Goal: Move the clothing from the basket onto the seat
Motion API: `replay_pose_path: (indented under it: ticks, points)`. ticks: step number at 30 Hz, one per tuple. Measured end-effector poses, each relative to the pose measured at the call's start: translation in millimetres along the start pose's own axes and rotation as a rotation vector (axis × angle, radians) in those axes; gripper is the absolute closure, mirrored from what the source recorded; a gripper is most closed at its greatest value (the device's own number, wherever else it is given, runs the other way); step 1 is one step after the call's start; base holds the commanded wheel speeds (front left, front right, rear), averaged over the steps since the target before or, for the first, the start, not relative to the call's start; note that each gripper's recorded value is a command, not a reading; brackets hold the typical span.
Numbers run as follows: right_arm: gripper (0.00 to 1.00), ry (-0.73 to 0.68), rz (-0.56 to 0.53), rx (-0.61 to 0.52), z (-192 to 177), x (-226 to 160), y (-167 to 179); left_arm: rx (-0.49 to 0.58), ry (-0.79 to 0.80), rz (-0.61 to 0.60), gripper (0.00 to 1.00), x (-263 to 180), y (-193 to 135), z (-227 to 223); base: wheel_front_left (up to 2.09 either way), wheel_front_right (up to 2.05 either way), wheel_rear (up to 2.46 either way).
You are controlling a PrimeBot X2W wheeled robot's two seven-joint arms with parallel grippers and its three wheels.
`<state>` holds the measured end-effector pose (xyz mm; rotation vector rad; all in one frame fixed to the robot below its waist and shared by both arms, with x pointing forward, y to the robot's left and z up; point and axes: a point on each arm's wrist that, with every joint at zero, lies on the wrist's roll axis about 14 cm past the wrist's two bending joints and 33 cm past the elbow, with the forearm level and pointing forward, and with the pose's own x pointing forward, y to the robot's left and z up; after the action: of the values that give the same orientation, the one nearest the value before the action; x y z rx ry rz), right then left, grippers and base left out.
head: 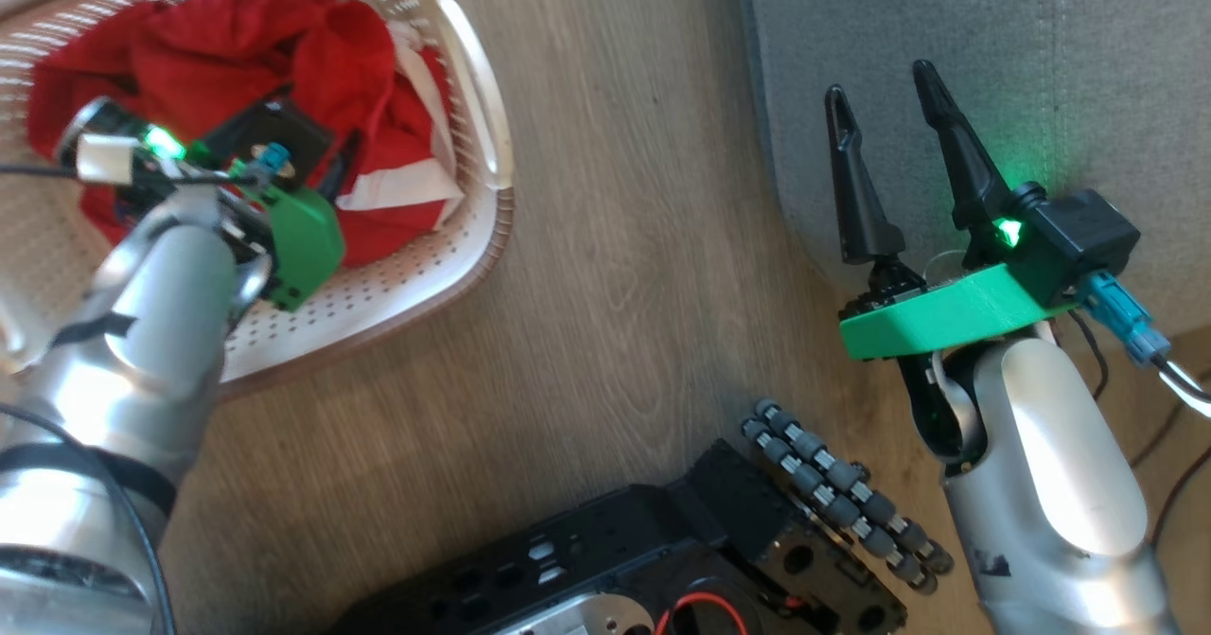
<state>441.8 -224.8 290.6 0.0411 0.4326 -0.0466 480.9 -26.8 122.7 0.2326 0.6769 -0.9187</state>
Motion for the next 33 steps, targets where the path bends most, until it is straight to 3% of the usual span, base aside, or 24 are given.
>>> replay_pose_path:
  ticks: [8,16,26,27,29,30,33]
  points:
    - [0.00,0.014,0.001,-0.014,-7.8,1.0,-0.7,0.075,0.150,-0.033,0.00,13.7,2.8,-43.3,0.00,0.00,0.00]
    - [0.00,0.011,0.003,-0.015,-8.6,2.3,0.8,0.098,0.224,0.053,0.00,18.3,30.8,-47.3,0.00,0.00,0.00]
    - [0.00,0.013,0.002,-0.018,-11.2,2.3,1.4,0.077,0.339,0.045,0.01,16.8,31.6,-64.2,0.00,0.00,0.00]
    - [0.00,0.014,0.003,-0.020,-11.6,2.6,1.6,0.068,0.355,0.043,0.47,16.0,30.6,-66.9,0.00,0.00,0.00]
    - [0.00,0.015,0.007,-0.027,-12.1,3.3,2.5,0.054,0.387,0.040,0.86,13.7,29.5,-72.4,0.00,0.00,0.00]
    - [0.00,0.012,0.008,-0.027,-11.9,3.6,2.7,0.038,0.403,0.044,1.00,12.5,30.1,-75.2,0.00,0.00,0.00]
    - [0.00,0.013,0.011,-0.031,-12.9,4.1,3.0,-0.002,0.446,0.046,1.00,9.3,29.4,-82.6,0.00,0.00,0.00]
